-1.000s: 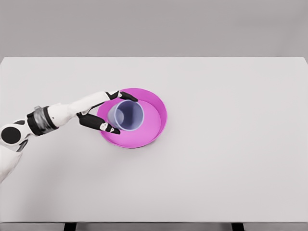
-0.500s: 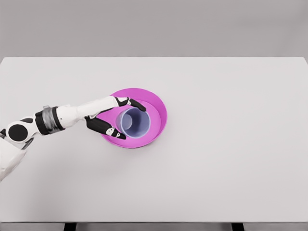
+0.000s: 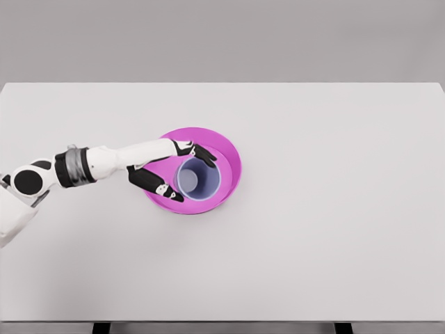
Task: Flip the cup with left arm and place it on the plate
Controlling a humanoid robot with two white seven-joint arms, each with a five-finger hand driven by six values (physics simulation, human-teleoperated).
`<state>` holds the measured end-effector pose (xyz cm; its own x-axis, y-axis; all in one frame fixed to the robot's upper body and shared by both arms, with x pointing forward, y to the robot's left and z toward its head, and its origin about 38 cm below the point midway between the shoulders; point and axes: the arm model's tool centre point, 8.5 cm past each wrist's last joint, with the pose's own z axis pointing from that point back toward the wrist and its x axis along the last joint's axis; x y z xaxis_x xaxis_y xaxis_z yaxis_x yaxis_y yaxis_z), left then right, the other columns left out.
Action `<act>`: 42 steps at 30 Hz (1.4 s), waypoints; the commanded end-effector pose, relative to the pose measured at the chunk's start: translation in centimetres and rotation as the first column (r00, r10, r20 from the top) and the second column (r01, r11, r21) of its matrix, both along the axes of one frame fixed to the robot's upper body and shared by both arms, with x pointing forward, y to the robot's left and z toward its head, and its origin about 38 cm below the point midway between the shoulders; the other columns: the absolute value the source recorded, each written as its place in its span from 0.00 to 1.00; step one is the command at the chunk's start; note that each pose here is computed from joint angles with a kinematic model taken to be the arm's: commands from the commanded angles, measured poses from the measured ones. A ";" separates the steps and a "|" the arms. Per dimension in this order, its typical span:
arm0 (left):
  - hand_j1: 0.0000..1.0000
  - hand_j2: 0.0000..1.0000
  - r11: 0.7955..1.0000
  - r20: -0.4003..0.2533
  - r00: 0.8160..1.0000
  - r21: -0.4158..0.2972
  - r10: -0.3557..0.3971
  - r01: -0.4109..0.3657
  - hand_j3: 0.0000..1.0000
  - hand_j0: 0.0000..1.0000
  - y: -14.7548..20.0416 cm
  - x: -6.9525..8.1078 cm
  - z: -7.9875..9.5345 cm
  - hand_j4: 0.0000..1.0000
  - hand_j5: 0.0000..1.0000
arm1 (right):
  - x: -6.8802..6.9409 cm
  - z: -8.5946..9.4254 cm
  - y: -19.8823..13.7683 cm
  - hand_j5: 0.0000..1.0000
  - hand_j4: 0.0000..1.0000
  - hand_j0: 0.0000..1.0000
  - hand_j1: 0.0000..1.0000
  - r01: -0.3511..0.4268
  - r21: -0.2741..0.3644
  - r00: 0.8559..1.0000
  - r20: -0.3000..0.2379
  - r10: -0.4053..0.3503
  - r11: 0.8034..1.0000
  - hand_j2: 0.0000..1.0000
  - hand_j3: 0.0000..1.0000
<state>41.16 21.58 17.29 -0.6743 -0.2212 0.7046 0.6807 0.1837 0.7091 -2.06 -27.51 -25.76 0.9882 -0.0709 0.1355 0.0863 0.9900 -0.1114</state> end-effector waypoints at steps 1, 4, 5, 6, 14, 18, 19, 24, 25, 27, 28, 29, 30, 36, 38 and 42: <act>0.75 0.75 1.000 -0.017 1.000 0.000 -0.001 0.001 0.75 0.75 0.0 -0.1 -0.3 0.75 0.75 | 0.0 0.0 0.0 1.00 1.00 1.00 1.00 0.001 0.000 1.000 0.000 -0.001 1.000 1.00 1.00; 0.76 0.76 1.000 -0.025 1.000 0.007 -0.007 0.007 0.76 0.76 -0.1 -0.2 -0.6 0.76 0.76 | 0.0 0.0 0.0 1.00 1.00 1.00 1.00 0.001 0.000 1.000 0.000 -0.001 1.000 1.00 1.00; 0.76 0.76 1.000 -0.024 1.000 0.009 -0.009 0.009 0.76 0.76 -0.2 -0.2 -0.6 0.76 0.76 | 0.0 0.0 0.0 1.00 1.00 1.00 1.00 0.001 0.000 1.000 0.000 -0.001 1.000 1.00 1.00; 0.76 0.76 1.000 -0.022 1.000 0.007 -0.010 0.010 0.76 0.76 -0.2 -0.2 -0.5 0.76 0.76 | 0.0 0.0 0.0 1.00 1.00 1.00 1.00 0.001 0.000 1.000 0.000 -0.001 1.000 1.00 1.00; 0.76 0.76 0.999 -0.013 1.000 0.040 -0.021 0.021 0.76 0.76 -0.7 0.8 -0.2 0.76 0.76 | 0.0 0.0 0.0 1.00 1.00 1.00 1.00 0.001 0.000 1.000 0.000 -0.001 1.000 1.00 1.00; 0.76 0.76 0.999 -0.015 1.000 0.045 -0.011 0.012 0.76 0.76 -0.5 1.1 -0.3 0.76 0.76 | 0.0 0.0 0.0 1.00 1.00 1.00 1.00 0.001 0.000 1.000 0.000 -0.001 1.000 1.00 1.00; 0.76 0.76 0.999 -0.018 1.000 0.048 -0.005 0.006 0.76 0.76 -0.3 1.2 -0.4 0.76 0.76 | 0.0 0.0 0.0 1.00 1.00 1.00 1.00 0.001 0.000 1.000 0.000 -0.001 1.000 1.00 1.00; 0.76 0.76 0.998 -0.011 1.000 0.056 0.000 0.001 0.76 0.76 -0.3 1.8 -0.1 0.76 0.76 | 0.0 0.0 0.0 1.00 1.00 1.00 1.00 0.001 0.000 1.000 0.000 -0.001 1.000 1.00 1.00; 0.76 0.76 0.998 -0.013 1.000 0.059 0.001 0.000 0.76 0.76 -0.3 1.8 -0.2 0.76 0.76 | 0.0 0.0 0.0 1.00 1.00 1.00 1.00 0.001 0.000 1.000 0.000 -0.001 1.000 1.00 1.00; 0.76 0.76 0.998 -0.011 1.000 0.063 -0.003 0.004 0.76 0.76 -0.4 1.9 -0.1 0.76 0.76 | 0.0 0.0 0.0 1.00 1.00 1.00 1.00 0.001 0.000 1.000 0.000 -0.001 1.000 1.00 1.00; 0.76 0.76 0.998 -0.010 1.000 0.066 -0.006 0.006 0.76 0.76 -0.5 1.9 -0.1 0.76 0.76 | 0.0 0.0 0.0 1.00 1.00 1.00 1.00 0.001 0.000 1.000 0.000 -0.001 1.000 1.00 1.00; 0.76 0.76 0.998 -0.016 1.000 0.067 -0.005 0.007 0.76 0.76 -0.7 2.1 -0.3 0.76 0.76 | 0.0 0.0 0.0 1.00 1.00 1.00 1.00 0.001 0.000 1.000 0.000 -0.001 1.000 1.00 1.00; 0.76 0.76 0.998 -0.018 1.000 0.067 -0.004 0.005 0.76 0.76 -0.7 2.1 -0.4 0.76 0.76 | 0.0 0.0 0.0 1.00 1.00 1.00 1.00 0.001 0.000 1.000 0.000 -0.001 1.000 1.00 1.00; 0.87 0.87 0.997 -0.019 1.000 0.072 0.000 0.002 0.87 0.87 -0.6 2.2 -0.5 0.87 0.87 | 0.0 0.0 0.0 1.00 1.00 1.00 1.00 0.001 0.000 1.000 0.000 -0.001 1.000 1.00 1.00; 0.98 0.98 0.997 -0.011 1.000 0.078 -0.003 0.003 0.98 0.98 -0.7 2.3 -0.4 0.98 0.98 | 0.0 0.0 0.0 1.00 1.00 1.00 1.00 0.001 0.000 1.000 0.000 -0.001 1.000 1.00 1.00; 1.00 1.00 0.995 0.004 1.000 0.095 -0.006 0.005 1.00 1.00 -0.7 2.4 -0.2 1.00 1.00 | 0.0 0.0 0.0 1.00 1.00 1.00 1.00 0.001 0.000 1.000 0.000 -0.001 1.000 1.00 1.00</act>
